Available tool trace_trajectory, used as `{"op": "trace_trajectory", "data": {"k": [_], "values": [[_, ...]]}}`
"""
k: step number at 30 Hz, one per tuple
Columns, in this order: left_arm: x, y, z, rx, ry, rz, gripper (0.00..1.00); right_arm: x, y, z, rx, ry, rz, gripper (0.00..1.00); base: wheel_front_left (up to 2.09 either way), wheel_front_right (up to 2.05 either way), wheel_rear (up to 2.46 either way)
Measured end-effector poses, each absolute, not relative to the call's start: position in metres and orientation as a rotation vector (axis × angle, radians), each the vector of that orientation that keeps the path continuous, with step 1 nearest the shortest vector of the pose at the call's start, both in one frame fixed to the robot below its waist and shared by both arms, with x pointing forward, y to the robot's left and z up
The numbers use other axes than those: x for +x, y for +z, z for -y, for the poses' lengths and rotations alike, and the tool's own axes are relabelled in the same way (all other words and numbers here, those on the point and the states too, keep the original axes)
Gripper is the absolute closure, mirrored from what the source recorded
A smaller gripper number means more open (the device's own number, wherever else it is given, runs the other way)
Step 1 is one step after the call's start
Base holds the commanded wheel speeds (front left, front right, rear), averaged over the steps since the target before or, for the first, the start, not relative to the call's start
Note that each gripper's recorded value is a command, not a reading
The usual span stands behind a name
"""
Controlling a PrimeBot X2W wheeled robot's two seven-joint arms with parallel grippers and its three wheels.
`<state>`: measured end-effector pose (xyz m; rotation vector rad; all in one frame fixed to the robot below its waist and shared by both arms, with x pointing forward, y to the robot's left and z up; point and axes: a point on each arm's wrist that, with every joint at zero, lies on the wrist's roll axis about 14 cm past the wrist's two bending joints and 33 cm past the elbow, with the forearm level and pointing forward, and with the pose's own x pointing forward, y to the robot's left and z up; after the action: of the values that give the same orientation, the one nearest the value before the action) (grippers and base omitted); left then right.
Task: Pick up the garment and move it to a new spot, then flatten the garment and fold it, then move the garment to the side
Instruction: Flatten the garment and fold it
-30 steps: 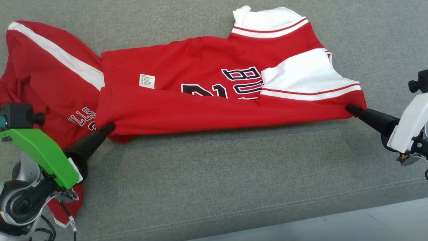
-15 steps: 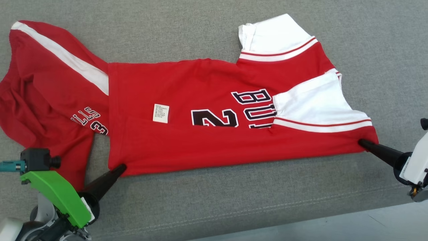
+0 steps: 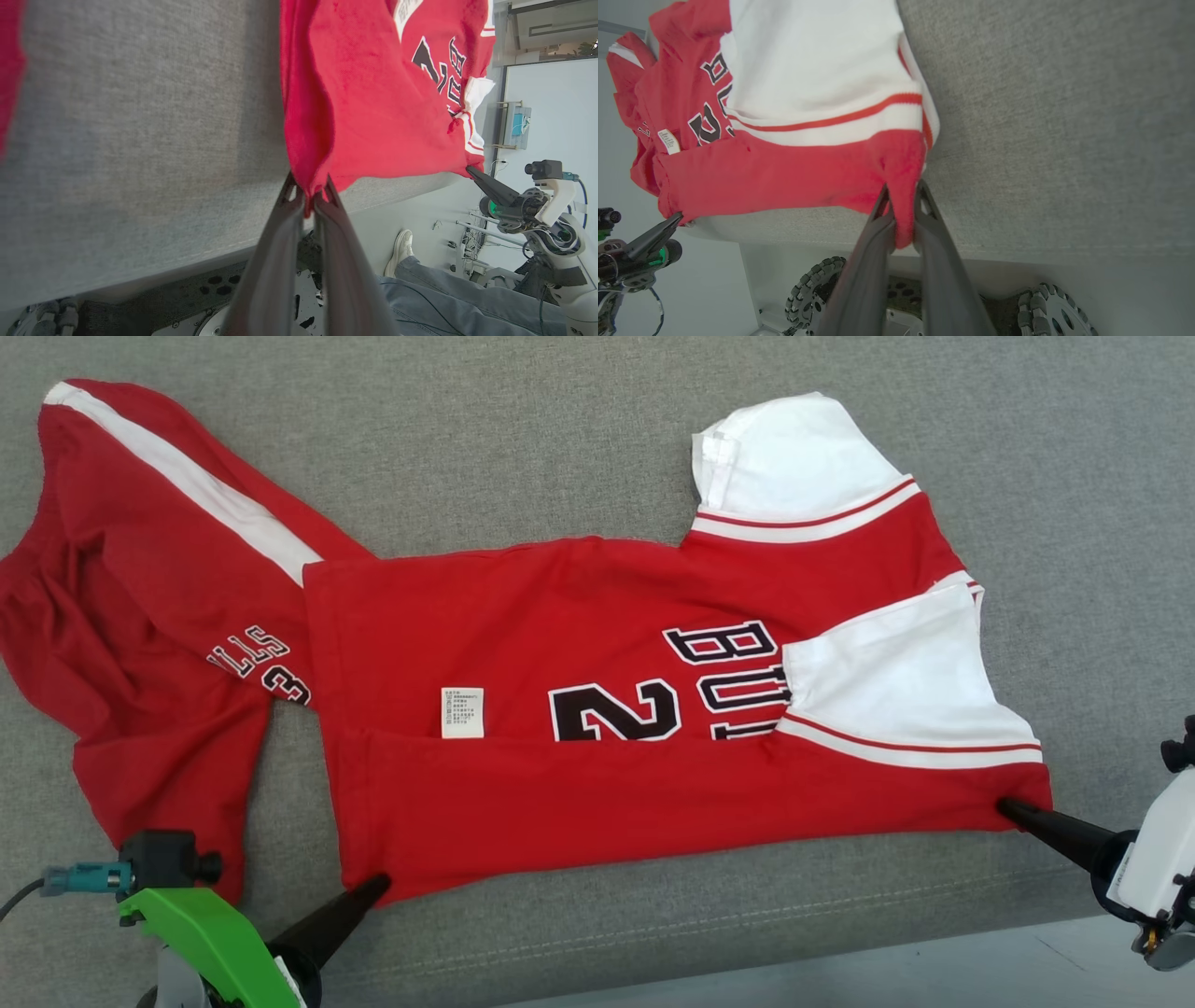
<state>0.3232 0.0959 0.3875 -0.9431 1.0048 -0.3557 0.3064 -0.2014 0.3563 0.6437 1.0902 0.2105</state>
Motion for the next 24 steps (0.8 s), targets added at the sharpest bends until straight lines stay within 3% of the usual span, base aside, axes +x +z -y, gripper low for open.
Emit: {"op": "trace_trajectory", "data": {"k": [9, 10, 13, 15, 16, 17, 19, 20, 24], "values": [[0.319, 0.372, -0.103, -0.908, -0.305, -1.02, 0.96, 0.304, 0.353, 0.199, 0.62, 0.211, -1.103, 1.0, 0.0, 0.0, 0.0], [0.319, 0.371, -0.103, -0.908, -0.305, -1.022, 0.84, 0.304, 0.353, 0.2, 0.611, 0.212, -1.105, 1.0, 0.0, 0.0, 0.0], [0.317, 0.368, -0.103, -0.909, -0.295, -1.03, 0.8, 0.304, 0.353, 0.2, 0.608, 0.211, -1.106, 1.0, 0.0, 0.0, 0.0], [0.318, 0.366, -0.104, -0.904, -0.285, -1.026, 0.52, 0.303, 0.353, 0.199, 0.609, 0.214, -1.107, 1.0, 0.0, 0.0, 0.0], [0.319, 0.365, -0.105, -0.901, -0.282, -1.023, 0.22, 0.303, 0.353, 0.199, 0.609, 0.216, -1.108, 1.0, 0.0, 0.0, 0.0], [0.32, 0.364, -0.106, -0.89, -0.28, -1.019, 0.0, 0.303, 0.353, 0.198, 0.609, 0.217, -1.108, 1.0, 0.0, 0.0, 0.0], [0.324, 0.362, -0.11, -0.864, -0.269, -1.004, 0.0, 0.305, 0.353, 0.2, 0.607, 0.207, -1.099, 0.71, 0.0, 0.0, 0.0], [0.326, 0.362, -0.111, -0.857, -0.268, -0.997, 0.0, 0.305, 0.352, 0.2, 0.599, 0.207, -1.098, 0.04, 0.0, 0.0, 0.0], [0.334, 0.364, -0.115, -0.828, -0.27, -0.969, 0.0, 0.307, 0.353, 0.205, 0.559, 0.207, -1.088, 0.0, 0.0, 0.0, 0.0]]}}
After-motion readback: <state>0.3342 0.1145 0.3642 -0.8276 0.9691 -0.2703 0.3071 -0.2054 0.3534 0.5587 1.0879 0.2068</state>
